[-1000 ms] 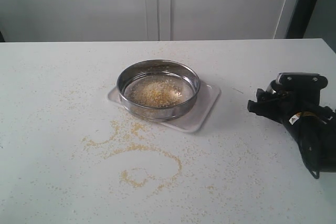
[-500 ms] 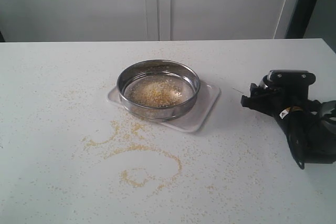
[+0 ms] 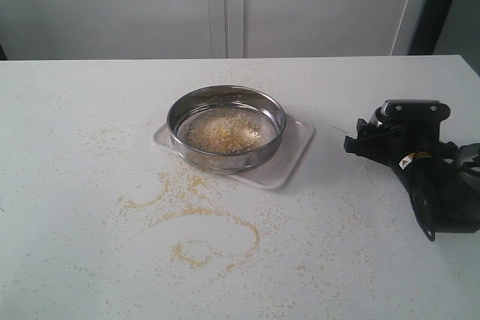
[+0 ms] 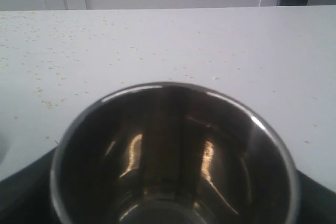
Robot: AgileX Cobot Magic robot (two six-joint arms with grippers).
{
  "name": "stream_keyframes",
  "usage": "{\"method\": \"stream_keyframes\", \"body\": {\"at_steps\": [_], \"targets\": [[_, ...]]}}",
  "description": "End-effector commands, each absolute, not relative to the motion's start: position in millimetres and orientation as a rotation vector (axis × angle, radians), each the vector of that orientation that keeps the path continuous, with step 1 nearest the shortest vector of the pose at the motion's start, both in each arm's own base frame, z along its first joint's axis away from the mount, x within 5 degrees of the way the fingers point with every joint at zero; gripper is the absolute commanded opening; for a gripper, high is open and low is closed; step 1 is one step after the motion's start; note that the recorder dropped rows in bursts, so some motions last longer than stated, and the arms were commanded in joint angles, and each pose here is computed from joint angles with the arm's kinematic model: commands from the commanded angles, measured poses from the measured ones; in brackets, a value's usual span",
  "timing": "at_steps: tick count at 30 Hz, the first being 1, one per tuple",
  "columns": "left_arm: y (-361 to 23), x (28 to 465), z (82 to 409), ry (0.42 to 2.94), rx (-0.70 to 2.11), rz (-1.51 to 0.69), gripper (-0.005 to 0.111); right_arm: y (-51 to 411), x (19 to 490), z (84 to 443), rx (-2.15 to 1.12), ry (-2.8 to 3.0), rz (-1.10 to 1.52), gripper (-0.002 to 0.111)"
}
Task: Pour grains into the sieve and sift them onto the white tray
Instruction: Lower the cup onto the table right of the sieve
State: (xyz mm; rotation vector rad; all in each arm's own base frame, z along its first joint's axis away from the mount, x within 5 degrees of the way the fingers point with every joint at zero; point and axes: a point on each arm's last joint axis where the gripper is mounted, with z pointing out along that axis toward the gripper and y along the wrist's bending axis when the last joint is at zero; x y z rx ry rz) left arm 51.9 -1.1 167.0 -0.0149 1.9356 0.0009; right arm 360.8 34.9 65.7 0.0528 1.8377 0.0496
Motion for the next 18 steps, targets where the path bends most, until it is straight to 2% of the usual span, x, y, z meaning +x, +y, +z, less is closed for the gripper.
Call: {"method": "stream_keyframes", "body": {"at_steps": [1, 10, 18], "targets": [[-1.3, 51.8, 166.5, 1.931, -0.025, -0.006, 0.0, 34.4, 358.5, 56.8, 0.024, 1.898, 0.043, 0.08], [-1.3, 51.8, 166.5, 1.931, -0.025, -0.006, 0.0, 34.4, 358.8, 57.8, 0.006, 1.887, 0.03, 0.083], [-1.3, 51.8, 166.5, 1.931, -0.025, -0.006, 0.0, 34.4, 359.8, 62.6, -0.022, 1.862, 0.009, 0.099]]}}
